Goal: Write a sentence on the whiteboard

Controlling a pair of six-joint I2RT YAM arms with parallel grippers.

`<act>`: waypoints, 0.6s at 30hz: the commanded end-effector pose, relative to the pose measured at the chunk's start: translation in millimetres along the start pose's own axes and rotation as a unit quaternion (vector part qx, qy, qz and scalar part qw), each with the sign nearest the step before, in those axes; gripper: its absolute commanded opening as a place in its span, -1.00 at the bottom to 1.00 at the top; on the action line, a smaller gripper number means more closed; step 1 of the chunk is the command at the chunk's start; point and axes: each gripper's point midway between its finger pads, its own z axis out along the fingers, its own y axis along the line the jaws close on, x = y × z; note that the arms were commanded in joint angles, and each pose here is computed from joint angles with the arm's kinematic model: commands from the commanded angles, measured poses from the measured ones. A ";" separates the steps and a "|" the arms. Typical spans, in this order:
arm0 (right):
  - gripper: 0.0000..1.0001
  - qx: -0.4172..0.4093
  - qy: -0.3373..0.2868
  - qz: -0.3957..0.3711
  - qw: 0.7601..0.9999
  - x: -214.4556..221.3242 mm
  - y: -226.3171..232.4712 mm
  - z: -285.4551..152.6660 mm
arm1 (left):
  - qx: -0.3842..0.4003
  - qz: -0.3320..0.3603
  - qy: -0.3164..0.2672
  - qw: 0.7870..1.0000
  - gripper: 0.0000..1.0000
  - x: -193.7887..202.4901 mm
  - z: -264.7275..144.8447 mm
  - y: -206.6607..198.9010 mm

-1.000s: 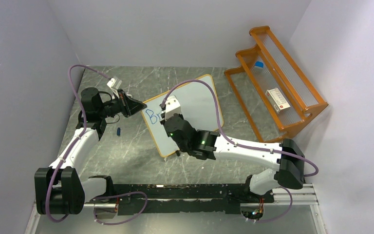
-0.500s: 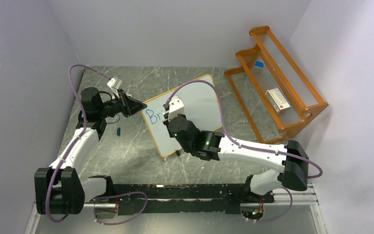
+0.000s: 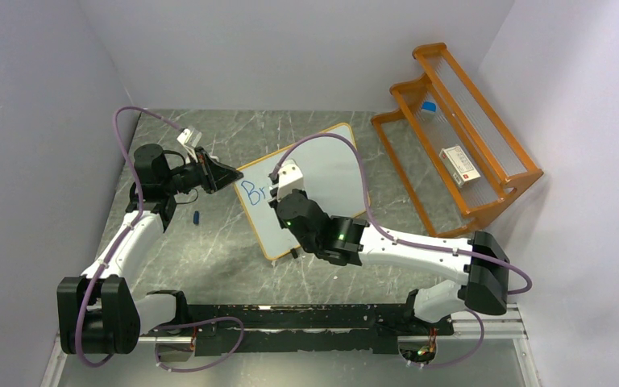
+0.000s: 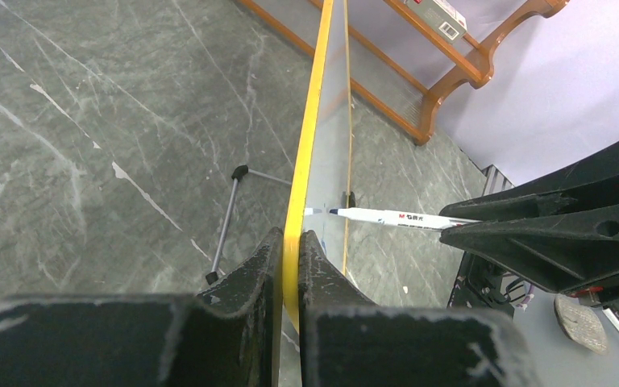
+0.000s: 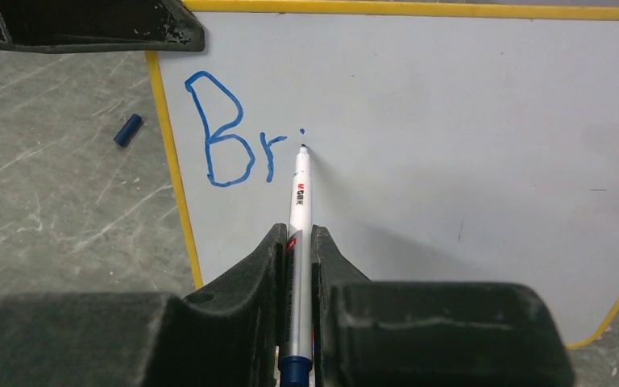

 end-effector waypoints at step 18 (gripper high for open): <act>-1.00 0.014 0.020 -0.001 1.000 12.8 -3.2 2.1 | -0.008 -0.028 0.039 0.999 -0.90 27.9 3.1 6.6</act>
